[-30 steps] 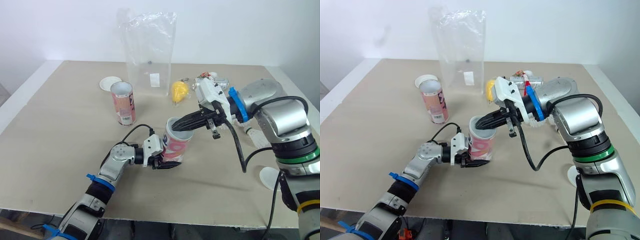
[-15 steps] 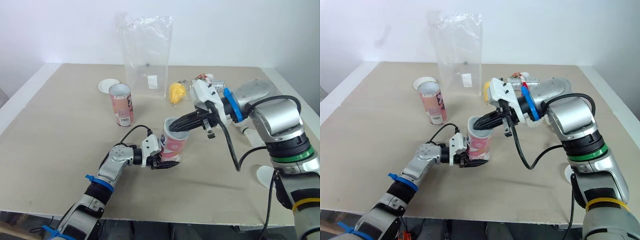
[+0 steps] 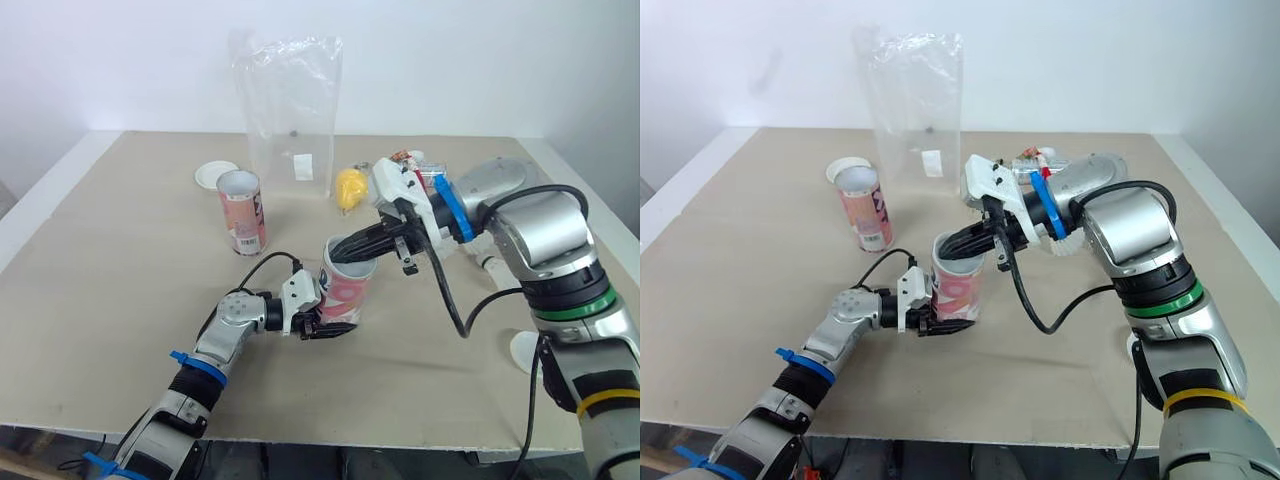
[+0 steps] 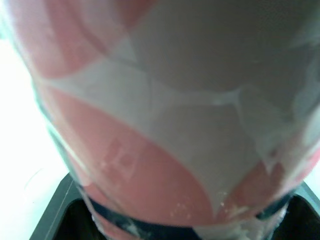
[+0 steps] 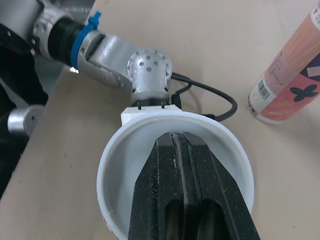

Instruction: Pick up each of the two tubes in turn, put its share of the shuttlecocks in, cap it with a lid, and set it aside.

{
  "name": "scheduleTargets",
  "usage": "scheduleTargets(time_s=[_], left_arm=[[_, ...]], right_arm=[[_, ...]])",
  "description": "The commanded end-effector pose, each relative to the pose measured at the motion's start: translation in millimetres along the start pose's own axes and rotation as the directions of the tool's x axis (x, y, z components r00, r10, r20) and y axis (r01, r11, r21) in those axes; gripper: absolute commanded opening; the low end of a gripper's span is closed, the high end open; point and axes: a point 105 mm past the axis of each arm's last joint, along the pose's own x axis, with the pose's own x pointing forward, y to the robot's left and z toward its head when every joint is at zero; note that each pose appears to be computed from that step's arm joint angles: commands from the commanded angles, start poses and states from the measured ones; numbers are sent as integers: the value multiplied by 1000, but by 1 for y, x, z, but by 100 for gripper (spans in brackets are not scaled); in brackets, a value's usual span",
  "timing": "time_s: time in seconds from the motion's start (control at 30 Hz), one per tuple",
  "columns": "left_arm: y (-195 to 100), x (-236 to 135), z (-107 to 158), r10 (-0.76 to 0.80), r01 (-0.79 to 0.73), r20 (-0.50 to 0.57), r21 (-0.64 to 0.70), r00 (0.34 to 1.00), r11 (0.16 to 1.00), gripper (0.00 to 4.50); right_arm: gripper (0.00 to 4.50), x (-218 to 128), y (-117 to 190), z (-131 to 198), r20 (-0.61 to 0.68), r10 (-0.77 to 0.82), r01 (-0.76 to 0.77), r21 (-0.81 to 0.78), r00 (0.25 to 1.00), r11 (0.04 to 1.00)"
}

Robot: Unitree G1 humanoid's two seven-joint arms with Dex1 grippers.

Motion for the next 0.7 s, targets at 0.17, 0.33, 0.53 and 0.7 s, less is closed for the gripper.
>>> scheduleTargets(time_s=[0.17, 0.33, 0.53, 0.7], left_arm=[[-14, 3, -29, -35, 28, -96, -71, 995, 997, 297], [-15, 2, -30, -33, 26, -97, -73, 995, 997, 297], [-14, -1, -29, -28, 21, -98, -68, 995, 997, 297], [-13, -3, -28, -26, 20, -97, -64, 995, 998, 297]], right_arm=[[6, 27, 10, -29, -137, 102, -95, 56, 985, 994], [6, 29, 10, -29, -138, 106, -99, 53, 985, 994], [6, 14, 7, -17, -46, 96, -92, 78, 994, 993], [6, -19, 1, 1, 109, 18, -30, 107, 994, 994]])
